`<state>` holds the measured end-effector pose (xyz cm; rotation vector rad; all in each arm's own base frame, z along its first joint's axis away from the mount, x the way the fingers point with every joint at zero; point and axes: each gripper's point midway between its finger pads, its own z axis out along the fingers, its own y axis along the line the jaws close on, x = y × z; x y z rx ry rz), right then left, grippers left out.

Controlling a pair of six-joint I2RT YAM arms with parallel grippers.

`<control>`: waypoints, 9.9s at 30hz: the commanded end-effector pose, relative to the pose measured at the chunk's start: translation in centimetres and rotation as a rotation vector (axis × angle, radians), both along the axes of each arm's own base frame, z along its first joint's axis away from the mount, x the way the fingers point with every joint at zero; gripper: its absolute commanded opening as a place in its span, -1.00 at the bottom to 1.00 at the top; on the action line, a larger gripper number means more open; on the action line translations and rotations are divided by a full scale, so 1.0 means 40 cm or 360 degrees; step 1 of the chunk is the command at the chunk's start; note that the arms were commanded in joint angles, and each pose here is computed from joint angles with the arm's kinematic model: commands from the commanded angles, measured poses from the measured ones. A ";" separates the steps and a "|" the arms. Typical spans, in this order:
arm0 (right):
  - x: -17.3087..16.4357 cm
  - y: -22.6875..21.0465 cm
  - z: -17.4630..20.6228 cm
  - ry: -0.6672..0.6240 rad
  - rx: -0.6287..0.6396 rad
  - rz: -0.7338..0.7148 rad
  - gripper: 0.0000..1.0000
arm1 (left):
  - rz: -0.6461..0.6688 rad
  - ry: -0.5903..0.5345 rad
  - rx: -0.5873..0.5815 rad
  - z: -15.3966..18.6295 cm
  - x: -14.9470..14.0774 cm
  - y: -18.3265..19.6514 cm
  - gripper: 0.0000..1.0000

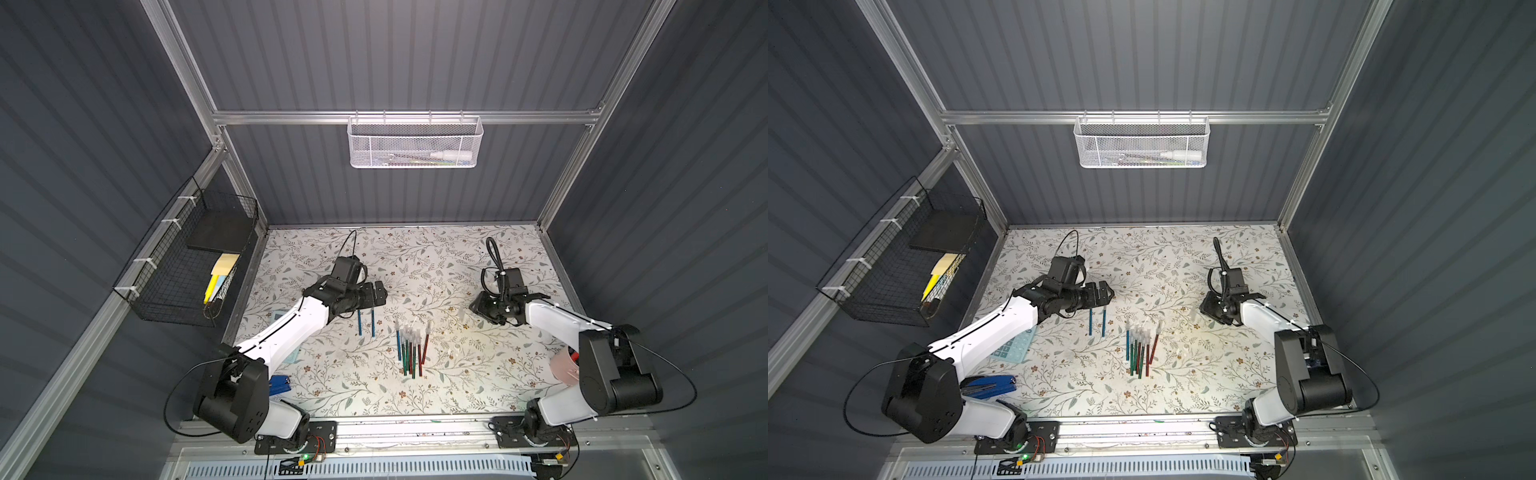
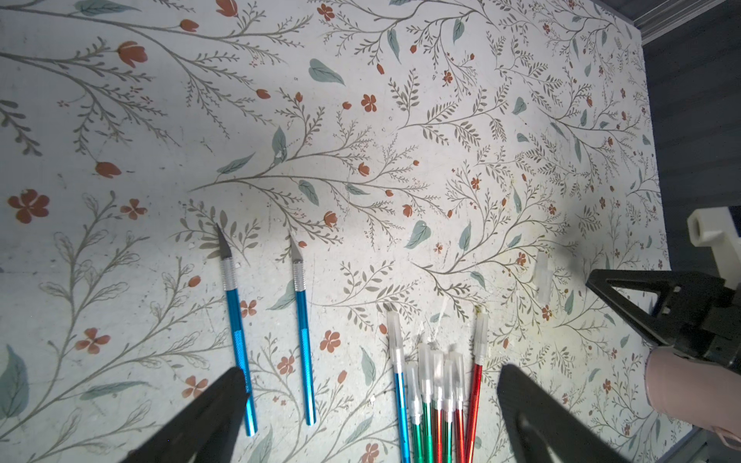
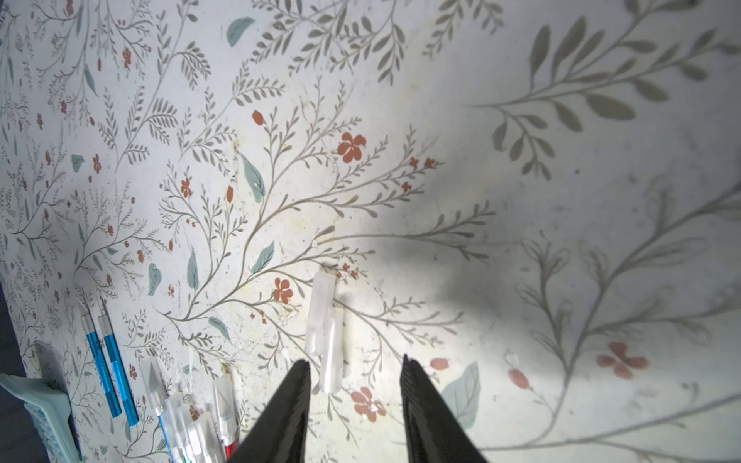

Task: Remove protective caps from carving knives
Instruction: Place the protective sleeve at the center of the board, then pick up the carving knife from the center of the board, then remove the protective sleeve from the carving knife, then place the carving knife at the center of the board.

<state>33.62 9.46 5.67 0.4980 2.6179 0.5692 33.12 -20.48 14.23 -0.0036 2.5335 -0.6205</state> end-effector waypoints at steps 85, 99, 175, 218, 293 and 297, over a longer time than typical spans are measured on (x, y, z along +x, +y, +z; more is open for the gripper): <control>-0.067 0.138 0.165 -0.0230 0.0034 0.0206 -0.02 | -0.0305 0.0435 0.0382 -0.238 -0.237 -0.147 0.17; -0.067 0.139 0.155 -0.0229 0.0034 0.0209 -0.02 | -0.0301 0.0501 0.0461 -0.282 -0.229 -0.161 0.00; -0.039 0.485 0.348 -0.0426 0.0479 0.0670 0.01 | -0.0767 -0.0104 0.0093 0.066 -0.205 -0.289 -1.00; 0.019 0.474 0.350 -0.0502 0.0320 0.0577 -1.00 | -0.0718 -0.0013 0.0074 0.022 -0.223 -0.276 -1.00; -0.062 0.098 0.222 -0.0360 -0.0073 0.0140 -1.00 | -0.0042 0.0586 0.0529 -0.319 -0.027 -0.047 -0.56; -0.060 0.097 0.218 -0.0355 -0.0066 0.0135 -0.99 | -0.0035 0.0598 0.0544 -0.324 -0.030 -0.038 -0.24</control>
